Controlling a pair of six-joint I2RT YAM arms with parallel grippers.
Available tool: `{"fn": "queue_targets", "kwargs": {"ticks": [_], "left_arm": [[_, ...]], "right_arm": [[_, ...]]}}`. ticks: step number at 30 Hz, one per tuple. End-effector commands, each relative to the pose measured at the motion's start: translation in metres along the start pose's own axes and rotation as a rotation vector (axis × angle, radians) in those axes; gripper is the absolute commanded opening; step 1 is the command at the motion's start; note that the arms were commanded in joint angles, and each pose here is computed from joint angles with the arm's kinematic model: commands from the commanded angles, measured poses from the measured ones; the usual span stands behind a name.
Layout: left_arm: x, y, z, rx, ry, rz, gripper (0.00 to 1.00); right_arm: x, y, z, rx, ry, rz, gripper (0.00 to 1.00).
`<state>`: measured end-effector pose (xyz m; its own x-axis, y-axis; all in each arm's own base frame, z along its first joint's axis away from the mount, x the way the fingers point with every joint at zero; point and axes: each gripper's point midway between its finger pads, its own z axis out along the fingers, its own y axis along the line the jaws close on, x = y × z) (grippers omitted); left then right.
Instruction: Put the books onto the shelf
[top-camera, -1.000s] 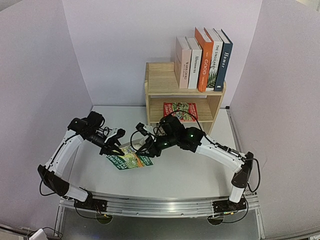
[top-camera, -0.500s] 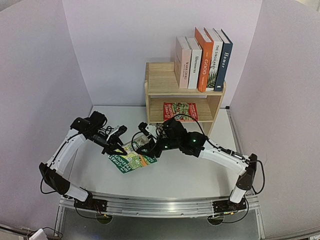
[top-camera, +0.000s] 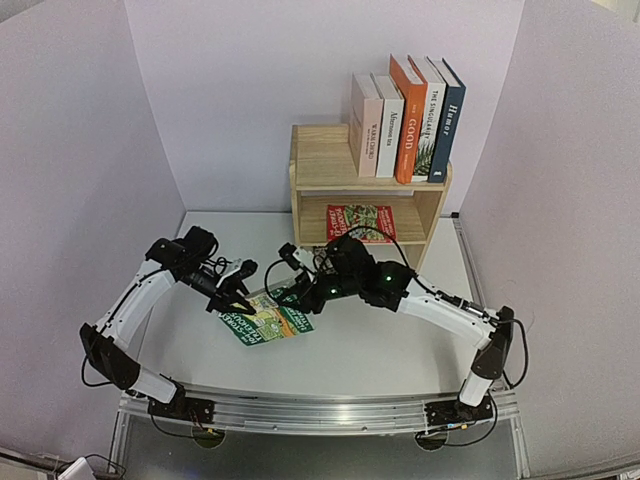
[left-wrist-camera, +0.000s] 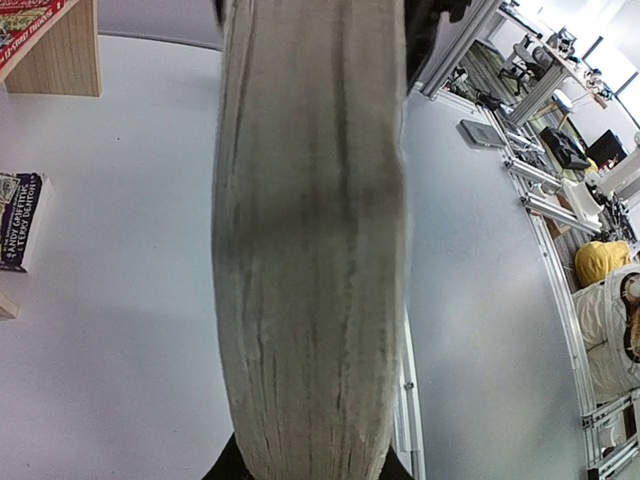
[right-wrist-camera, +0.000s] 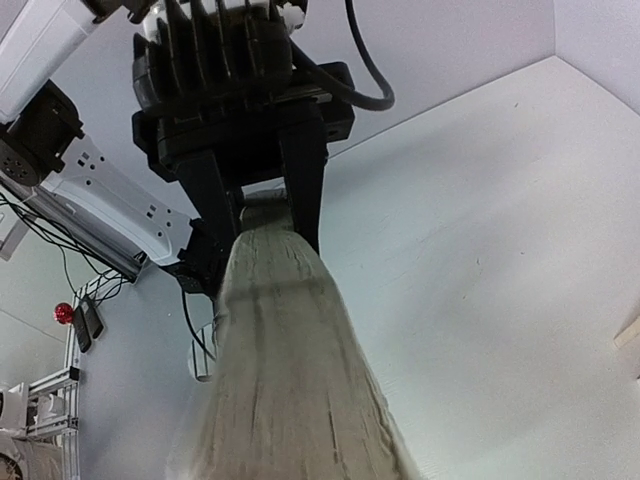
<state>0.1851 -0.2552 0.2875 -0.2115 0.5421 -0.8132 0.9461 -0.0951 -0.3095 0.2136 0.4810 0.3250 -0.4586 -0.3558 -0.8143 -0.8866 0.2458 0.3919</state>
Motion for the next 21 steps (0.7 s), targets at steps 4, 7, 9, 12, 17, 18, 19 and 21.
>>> {"fn": "queue_targets", "kwargs": {"ticks": [4, 7, 9, 12, 17, 18, 19, 21], "left_arm": [[0.021, -0.025, -0.012, 0.19, 0.007, -0.541, 0.0], [0.015, -0.009, -0.019, 0.22, -0.095, -0.679, 0.0], [0.011, 0.001, -0.024, 0.246, -0.164, -0.76, 0.0], [0.009, 0.02, -0.034, 0.237, -0.249, -0.849, 0.0], [0.008, 0.033, -0.041, 0.277, -0.34, -0.958, 0.0], [0.009, 0.034, -0.041, 0.288, -0.352, -0.971, 0.0], [0.008, 0.034, -0.041, 0.303, -0.367, -0.987, 0.0], [0.007, 0.034, -0.041, 0.326, -0.39, -1.006, 0.0]], "right_arm": [[-0.035, -0.057, -0.066, 0.385, -0.198, -0.055, 0.74], [-0.033, -0.056, -0.093, 0.529, -0.207, -0.232, 0.86], [-0.024, -0.04, -0.092, 0.552, -0.179, -0.449, 0.88], [0.0, 0.003, -0.071, 0.492, -0.121, -0.869, 0.89], [0.047, 0.03, -0.006, 0.464, 0.098, -1.367, 0.92], [0.053, 0.027, 0.007, 0.482, 0.15, -1.441, 0.91], [0.057, 0.024, 0.019, 0.49, 0.187, -1.5, 0.91], [0.052, 0.022, 0.031, 0.516, 0.186, -1.573, 0.9]]}}
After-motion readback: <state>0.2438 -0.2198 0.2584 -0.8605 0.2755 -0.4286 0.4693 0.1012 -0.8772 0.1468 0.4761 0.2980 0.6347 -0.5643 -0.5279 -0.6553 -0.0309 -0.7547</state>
